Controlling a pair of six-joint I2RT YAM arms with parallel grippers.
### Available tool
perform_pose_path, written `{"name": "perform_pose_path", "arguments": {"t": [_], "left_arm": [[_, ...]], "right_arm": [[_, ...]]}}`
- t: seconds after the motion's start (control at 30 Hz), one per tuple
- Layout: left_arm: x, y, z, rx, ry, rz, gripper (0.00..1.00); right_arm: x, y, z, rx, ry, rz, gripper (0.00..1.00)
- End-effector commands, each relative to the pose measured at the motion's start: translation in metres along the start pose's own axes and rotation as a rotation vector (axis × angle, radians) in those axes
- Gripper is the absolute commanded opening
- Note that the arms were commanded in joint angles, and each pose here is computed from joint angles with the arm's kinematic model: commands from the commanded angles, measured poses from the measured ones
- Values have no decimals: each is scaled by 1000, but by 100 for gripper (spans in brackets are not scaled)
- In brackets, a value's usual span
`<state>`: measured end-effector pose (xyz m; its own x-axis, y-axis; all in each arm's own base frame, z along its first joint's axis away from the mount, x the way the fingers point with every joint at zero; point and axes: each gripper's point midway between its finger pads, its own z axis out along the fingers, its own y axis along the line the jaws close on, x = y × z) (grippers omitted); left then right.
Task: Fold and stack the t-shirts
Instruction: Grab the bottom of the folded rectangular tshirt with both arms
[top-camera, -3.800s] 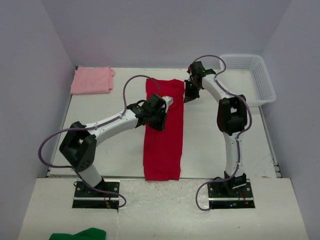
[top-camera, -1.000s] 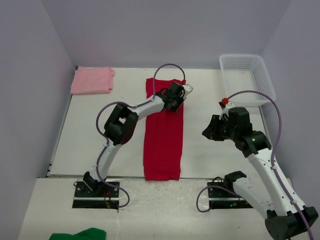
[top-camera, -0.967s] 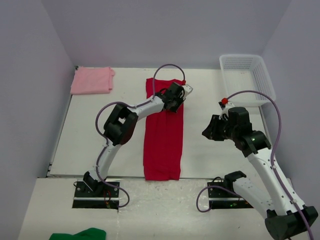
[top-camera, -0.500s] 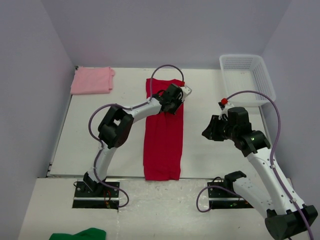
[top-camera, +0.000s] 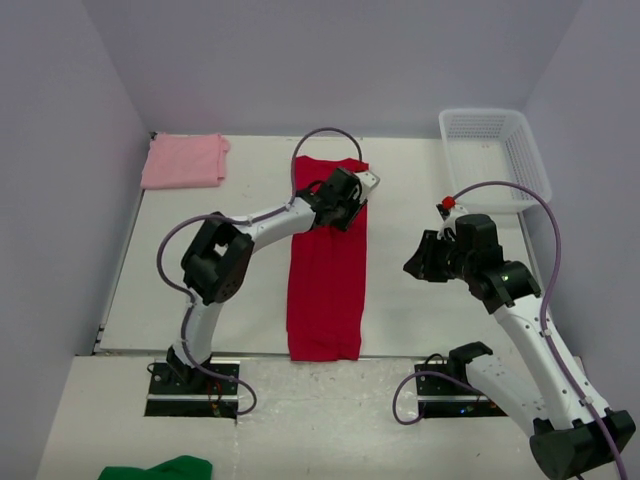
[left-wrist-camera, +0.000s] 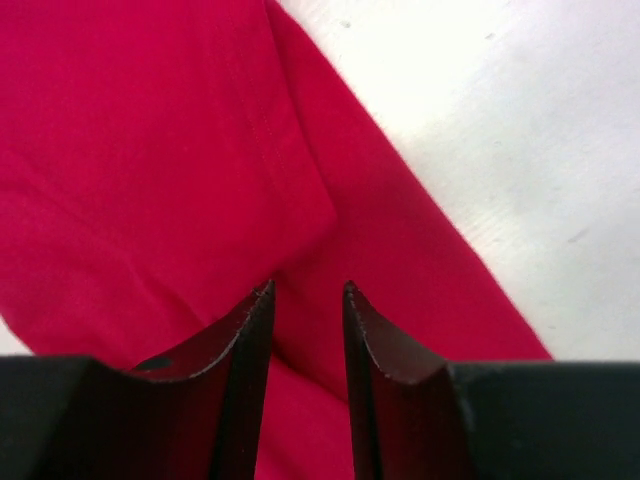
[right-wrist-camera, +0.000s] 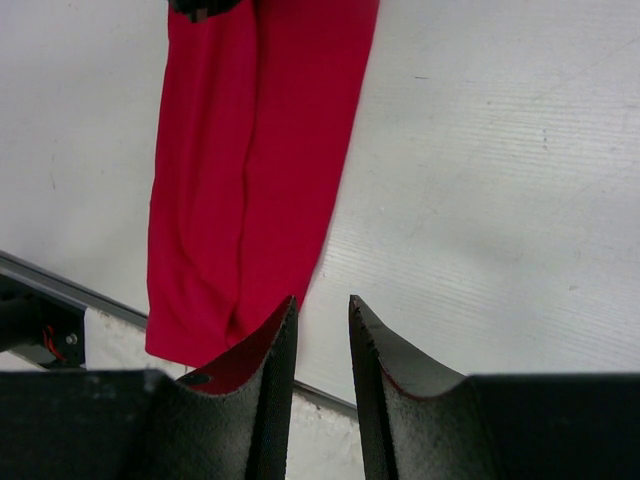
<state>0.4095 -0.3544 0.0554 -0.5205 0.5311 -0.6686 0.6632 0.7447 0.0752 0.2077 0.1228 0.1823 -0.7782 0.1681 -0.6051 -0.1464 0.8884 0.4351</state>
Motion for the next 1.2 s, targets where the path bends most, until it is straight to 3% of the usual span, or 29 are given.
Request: {"name": "perform_pose_path", "arguments": {"t": [0.0, 0.13, 0.17, 0.27, 0.3, 0.37, 0.43, 0.53, 0.67, 0.8, 1.17], "left_arm": [[-64, -5, -63, 1, -179, -84, 35], [-70, -6, -108, 10, -222, -242, 35], [-67, 3, -128, -40, -229, -339, 35], [-51, 15, -169, -109, -218, -441, 30], [-47, 16, -178, -113, -217, -453, 25], [-36, 15, -194, -98, -199, -469, 4], [-18, 1, -196, -27, -158, -465, 0], [-1, -27, -186, 129, -159, -438, 0], [35, -54, -156, 250, -49, -439, 0], [63, -69, -126, 304, 41, -453, 0], [93, -78, -87, 328, 105, -475, 0]], "right_arm": [[-2, 7, 0, -35, -15, 3, 29], [-2, 4, 1, -23, -17, 14, 29], [-1, 6, 1, -31, -7, 15, 30], [5, 13, 3, -60, 25, 44, 31], [8, 16, 4, -70, 36, 53, 28], [21, 25, 11, -108, 60, 57, 5], [30, 27, 18, -100, 77, 77, 0], [59, 47, 34, -123, 165, 36, 0], [84, 58, 53, -62, 253, -8, 0], [103, 62, 67, -19, 308, -26, 0], [125, 65, 73, -39, 344, -26, 0]]}}
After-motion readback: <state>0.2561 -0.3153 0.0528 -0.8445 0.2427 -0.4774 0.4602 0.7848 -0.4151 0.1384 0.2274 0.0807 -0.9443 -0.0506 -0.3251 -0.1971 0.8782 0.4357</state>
